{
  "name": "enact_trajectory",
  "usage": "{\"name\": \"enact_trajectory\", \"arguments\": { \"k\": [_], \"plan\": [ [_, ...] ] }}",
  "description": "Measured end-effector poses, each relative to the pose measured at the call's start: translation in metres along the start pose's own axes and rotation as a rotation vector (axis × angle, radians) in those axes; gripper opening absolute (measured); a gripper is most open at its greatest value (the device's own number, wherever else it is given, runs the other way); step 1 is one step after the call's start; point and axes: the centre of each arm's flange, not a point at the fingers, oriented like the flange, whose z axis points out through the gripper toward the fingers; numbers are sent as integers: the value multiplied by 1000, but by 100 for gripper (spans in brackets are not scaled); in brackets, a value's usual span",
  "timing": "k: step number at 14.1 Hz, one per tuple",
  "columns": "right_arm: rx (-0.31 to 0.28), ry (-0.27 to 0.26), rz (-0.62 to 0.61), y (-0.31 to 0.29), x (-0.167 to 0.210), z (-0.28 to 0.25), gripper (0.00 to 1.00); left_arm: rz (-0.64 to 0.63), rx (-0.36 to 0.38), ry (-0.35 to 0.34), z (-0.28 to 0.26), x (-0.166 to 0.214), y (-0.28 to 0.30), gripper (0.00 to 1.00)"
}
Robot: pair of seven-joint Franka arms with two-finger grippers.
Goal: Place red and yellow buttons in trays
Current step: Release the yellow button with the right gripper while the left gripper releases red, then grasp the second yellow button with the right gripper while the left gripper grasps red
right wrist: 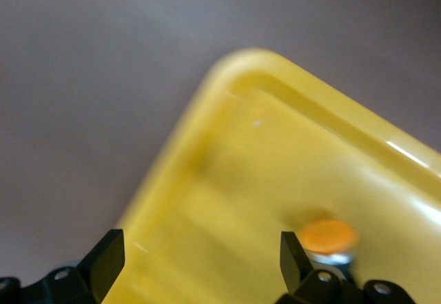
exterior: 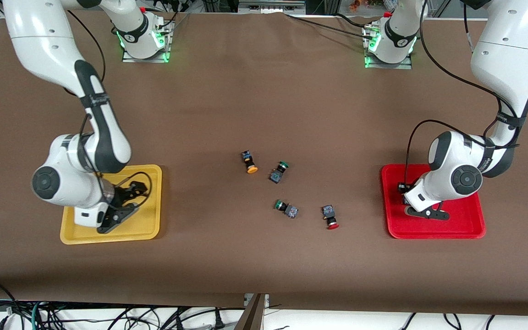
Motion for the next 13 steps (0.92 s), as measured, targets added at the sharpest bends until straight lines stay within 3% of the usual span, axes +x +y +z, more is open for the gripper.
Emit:
{"name": "enact_trajectory", "arguments": {
  "k": [4,6,10,13],
  "plan": [
    [59,-7,180,-94,33,-3,100,-6,11,52,-31,7,-4,98],
    [68,-22,269,-142,45,3,100,-1,15,88,-54,10,1,100],
    [56,-62,475,-267,60,24,100,-15,-55,150,-116,27,52,100],
    [39,-54,535,-330,55,50,100,-67,-71,161,-126,36,89,100]
  ]
}}
